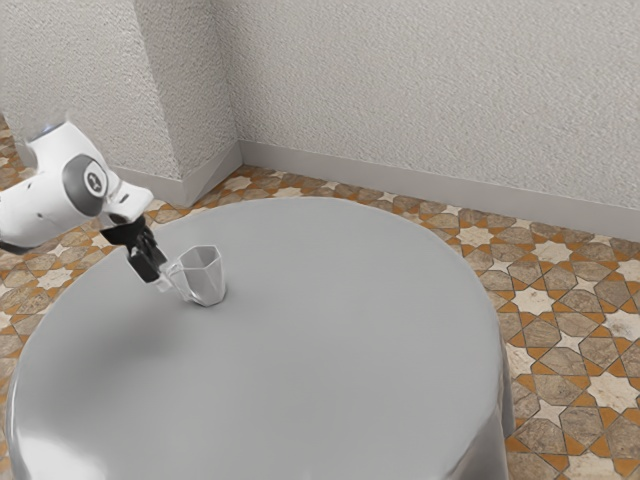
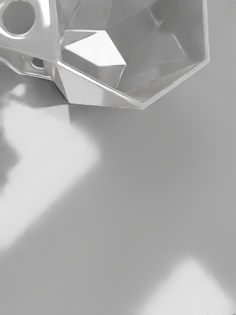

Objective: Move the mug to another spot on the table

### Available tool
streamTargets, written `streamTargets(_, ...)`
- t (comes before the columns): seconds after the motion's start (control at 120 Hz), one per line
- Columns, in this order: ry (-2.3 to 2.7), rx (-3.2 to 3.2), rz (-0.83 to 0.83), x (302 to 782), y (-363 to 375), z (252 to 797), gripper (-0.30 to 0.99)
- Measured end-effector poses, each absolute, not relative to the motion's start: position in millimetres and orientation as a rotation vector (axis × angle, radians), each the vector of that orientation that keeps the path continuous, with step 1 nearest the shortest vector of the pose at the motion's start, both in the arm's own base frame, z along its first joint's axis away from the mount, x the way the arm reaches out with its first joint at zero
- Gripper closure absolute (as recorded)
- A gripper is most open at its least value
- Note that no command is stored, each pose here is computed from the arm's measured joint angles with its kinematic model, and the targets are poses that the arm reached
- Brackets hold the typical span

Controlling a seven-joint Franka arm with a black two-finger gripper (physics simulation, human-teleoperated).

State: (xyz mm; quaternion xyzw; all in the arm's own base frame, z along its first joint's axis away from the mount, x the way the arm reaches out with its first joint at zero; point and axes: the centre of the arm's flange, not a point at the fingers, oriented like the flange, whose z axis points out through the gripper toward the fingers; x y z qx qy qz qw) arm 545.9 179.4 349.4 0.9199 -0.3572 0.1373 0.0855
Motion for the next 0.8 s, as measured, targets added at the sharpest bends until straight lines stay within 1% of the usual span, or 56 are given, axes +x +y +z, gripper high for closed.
streamTargets(0.258, -1.11, 2.693, 0.487, 550.0, 177.7, 333.1, 0.0)
streamTargets(0.467, -1.115, 2.669, 0.543, 549.0, 178.6, 330.0, 0.0)
streamTargets(0.617, -1.031, 2.687, 0.575, 539.5, 182.4, 317.8, 0.0)
streamTargets(0.8, -0.955, 2.746, 0.625, 538.7, 195.2, 323.2, 0.0)
